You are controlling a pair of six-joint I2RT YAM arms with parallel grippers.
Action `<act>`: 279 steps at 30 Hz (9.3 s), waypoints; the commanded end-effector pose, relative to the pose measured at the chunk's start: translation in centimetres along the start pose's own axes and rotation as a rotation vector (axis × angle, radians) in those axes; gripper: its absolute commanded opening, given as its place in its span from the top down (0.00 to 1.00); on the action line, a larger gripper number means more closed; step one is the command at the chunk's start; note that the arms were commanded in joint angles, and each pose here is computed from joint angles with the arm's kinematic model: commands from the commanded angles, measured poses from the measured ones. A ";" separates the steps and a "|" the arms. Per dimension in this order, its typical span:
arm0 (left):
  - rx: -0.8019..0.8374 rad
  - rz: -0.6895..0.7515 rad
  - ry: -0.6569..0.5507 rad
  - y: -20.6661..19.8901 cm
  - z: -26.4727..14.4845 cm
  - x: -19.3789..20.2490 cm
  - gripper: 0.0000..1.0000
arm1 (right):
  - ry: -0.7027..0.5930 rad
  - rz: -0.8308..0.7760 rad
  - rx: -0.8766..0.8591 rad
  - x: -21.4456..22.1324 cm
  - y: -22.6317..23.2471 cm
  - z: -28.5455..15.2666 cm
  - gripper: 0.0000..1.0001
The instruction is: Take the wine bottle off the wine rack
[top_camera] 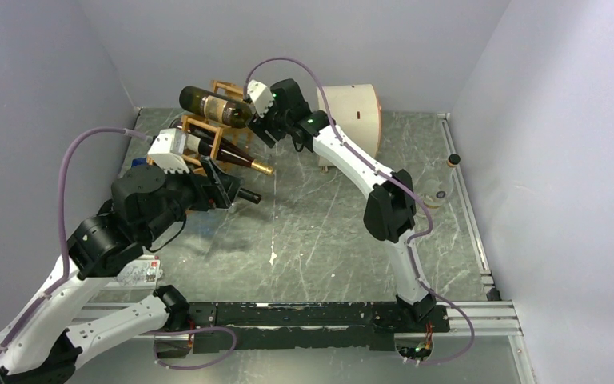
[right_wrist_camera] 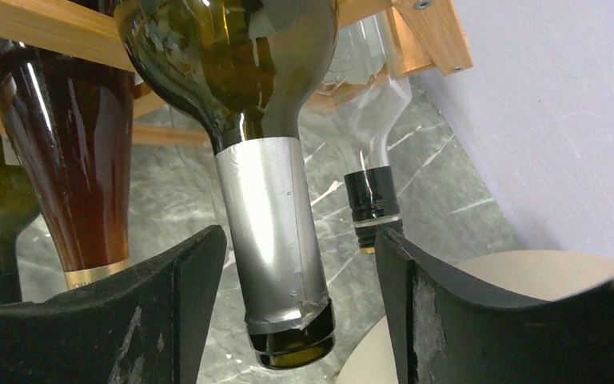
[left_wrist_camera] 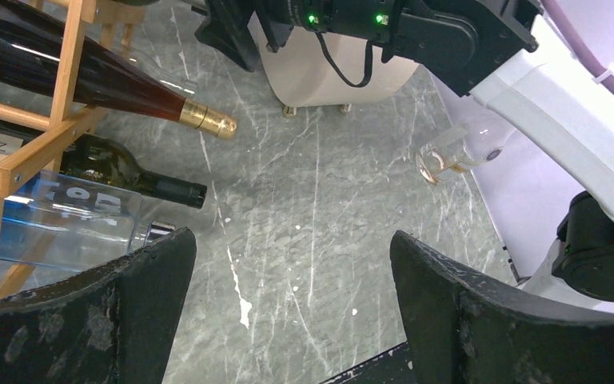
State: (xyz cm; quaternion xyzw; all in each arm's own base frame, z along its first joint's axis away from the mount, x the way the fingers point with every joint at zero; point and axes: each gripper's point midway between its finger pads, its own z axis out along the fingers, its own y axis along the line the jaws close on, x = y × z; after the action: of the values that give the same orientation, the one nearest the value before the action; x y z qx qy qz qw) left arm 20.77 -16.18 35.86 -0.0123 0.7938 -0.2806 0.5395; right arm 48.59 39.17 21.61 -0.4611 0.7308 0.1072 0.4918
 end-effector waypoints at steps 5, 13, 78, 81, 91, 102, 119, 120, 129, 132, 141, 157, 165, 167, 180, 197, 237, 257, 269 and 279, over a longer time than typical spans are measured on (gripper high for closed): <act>0.016 -0.015 -0.033 -0.2 -1.3 -1.1 0.05 | -0.021 -0.072 0.011 -1.1 -0.3 0.6 0.33; 0.012 -0.026 -0.041 0.0 -1.6 -1.2 0.05 | 0.001 -0.109 -0.002 -0.9 0.9 2.5 0.33; 0.020 -0.001 -0.014 -0.4 -0.2 -0.5 0.05 | -0.002 0.086 -0.074 0.7 1.1 2.3 0.06; 0.017 -0.005 -0.024 -0.2 -0.6 -0.6 0.05 | 0.027 0.035 -0.010 0.7 0.3 2.3 0.01; 0.024 -0.003 -0.036 -0.2 -0.8 -0.8 0.05 | 0.033 -0.129 -0.003 -0.8 1.3 1.5 0.00; 0.009 -0.008 -0.047 0.3 -1.6 -1.1 0.05 | 0.049 -0.229 0.075 -1.4 2.4 4.1 0.16; 0.013 -0.017 -0.058 0.3 -1.9 -1.3 0.05 | -0.069 -0.180 0.066 -5.5 3.3 1.8 0.96; 0.013 -0.019 -0.055 0.3 -1.9 -1.2 0.05 | -0.089 -0.156 0.054 -6.1 3.4 1.2 1.00; 0.028 -0.036 -0.053 0.1 -2.0 -1.1 0.05 | -0.283 0.322 -0.225 -9.4 5.0 -3.6 1.00; 0.037 -0.038 -0.055 -0.1 -2.0 -1.2 0.05 | -0.307 0.457 -0.314 -9.7 5.2 -4.6 1.00; 0.042 -0.044 -0.058 -0.3 -2.1 -1.4 0.05 | -0.430 0.799 -0.544 -11.6 2.5 -9.8 1.00; 0.136 -0.001 -0.065 -2.0 -2.1 -1.9 0.05 | -0.224 0.854 -0.406 -4.7 3.6 -22.5 1.00; 0.387 0.152 0.012 -6.9 -0.1 -0.1 0.05 | 0.054 0.882 -0.195 5.1 7.4 -30.3 1.00; 0.506 0.231 0.036 -8.7 0.3 0.9 0.05 | 0.100 0.894 -0.168 6.6 8.2 -32.0 1.00; 0.814 1.030 -0.135 -11.5 4.9 8.3 0.05 | 0.366 0.895 -0.242 12.8 12.5 -33.7 1.00; 0.920 1.440 -0.147 -13.6 12.9 17.9 0.05 | 0.405 0.860 -0.405 13.7 15.5 -33.9 1.00; 0.509 0.501 -0.033 -10.3 12.9 15.8 0.93 | -0.276 0.812 -0.055 6.1 6.8 -29.6 0.09; 0.558 0.395 0.023 -11.4 12.3 16.6 0.90 | -0.292 0.901 -0.123 6.6 7.4 -24.6 0.78; 0.572 0.308 0.067 -11.3 10.1 16.0 0.01 | -0.182 0.907 0.344 11.7 2.1 -28.7 1.00; 0.512 0.309 0.039 -10.5 8.7 13.3 0.01 | -0.119 0.967 1.080 18.8 -4.2 -40.6 1.00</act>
State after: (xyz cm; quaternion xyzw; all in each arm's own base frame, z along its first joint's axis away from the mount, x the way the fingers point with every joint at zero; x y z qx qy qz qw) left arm 19.67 -33.73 24.56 0.2639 0.7085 -0.3843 0.5298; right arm 26.18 8.71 23.80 0.0944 0.8395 0.0816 0.5289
